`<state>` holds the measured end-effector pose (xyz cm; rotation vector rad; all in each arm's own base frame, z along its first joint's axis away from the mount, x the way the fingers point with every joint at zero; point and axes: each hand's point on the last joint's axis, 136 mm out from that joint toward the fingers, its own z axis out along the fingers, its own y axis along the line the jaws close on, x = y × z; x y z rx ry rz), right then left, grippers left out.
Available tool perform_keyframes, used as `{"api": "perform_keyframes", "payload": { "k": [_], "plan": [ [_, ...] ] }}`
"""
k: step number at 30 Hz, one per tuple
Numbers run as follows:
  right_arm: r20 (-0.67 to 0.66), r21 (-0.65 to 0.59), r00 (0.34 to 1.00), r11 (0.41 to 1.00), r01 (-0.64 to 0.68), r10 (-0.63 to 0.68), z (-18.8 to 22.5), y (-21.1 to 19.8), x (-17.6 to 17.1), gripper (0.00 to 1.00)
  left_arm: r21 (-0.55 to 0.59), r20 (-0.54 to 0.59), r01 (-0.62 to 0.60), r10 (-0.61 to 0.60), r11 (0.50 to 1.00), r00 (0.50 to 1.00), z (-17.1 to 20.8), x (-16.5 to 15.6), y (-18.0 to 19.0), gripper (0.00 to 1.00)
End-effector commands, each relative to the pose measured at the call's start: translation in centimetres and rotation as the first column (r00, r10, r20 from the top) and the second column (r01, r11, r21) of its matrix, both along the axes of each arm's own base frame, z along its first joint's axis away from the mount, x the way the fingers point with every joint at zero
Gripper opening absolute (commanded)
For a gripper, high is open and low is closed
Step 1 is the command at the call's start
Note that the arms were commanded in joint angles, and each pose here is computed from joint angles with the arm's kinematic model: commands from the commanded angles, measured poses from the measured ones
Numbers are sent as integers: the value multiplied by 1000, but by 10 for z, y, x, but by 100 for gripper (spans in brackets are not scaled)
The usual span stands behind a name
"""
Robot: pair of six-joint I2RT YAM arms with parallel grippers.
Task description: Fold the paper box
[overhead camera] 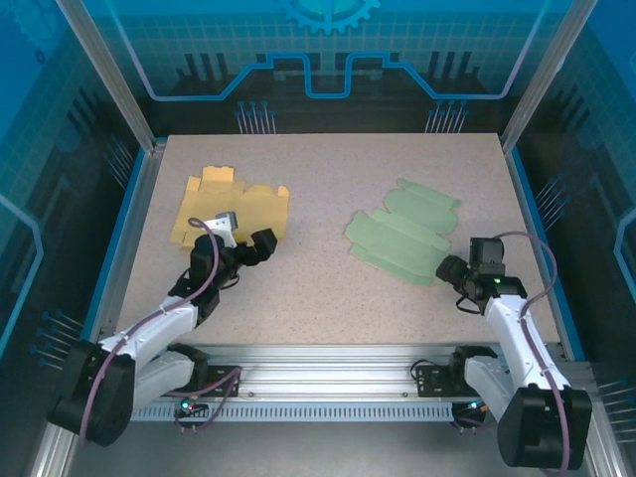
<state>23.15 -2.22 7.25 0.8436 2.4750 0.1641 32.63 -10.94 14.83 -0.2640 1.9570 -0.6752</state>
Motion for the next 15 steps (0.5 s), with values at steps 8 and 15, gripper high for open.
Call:
{"api": "perform_keyframes", "payload": {
  "k": [8, 15],
  "plan": [
    [-52, 192, 998, 981, -9, 19, -25, 20, 35, 64, -114, -11, 34, -36, 993, 999, 19, 0, -14, 99],
    [-21, 272, 999, 962, -33, 41, -29, 33, 58, 51, -123, -28, 56, -60, 991, 998, 16, 1, -19, 99]
  ]
}}
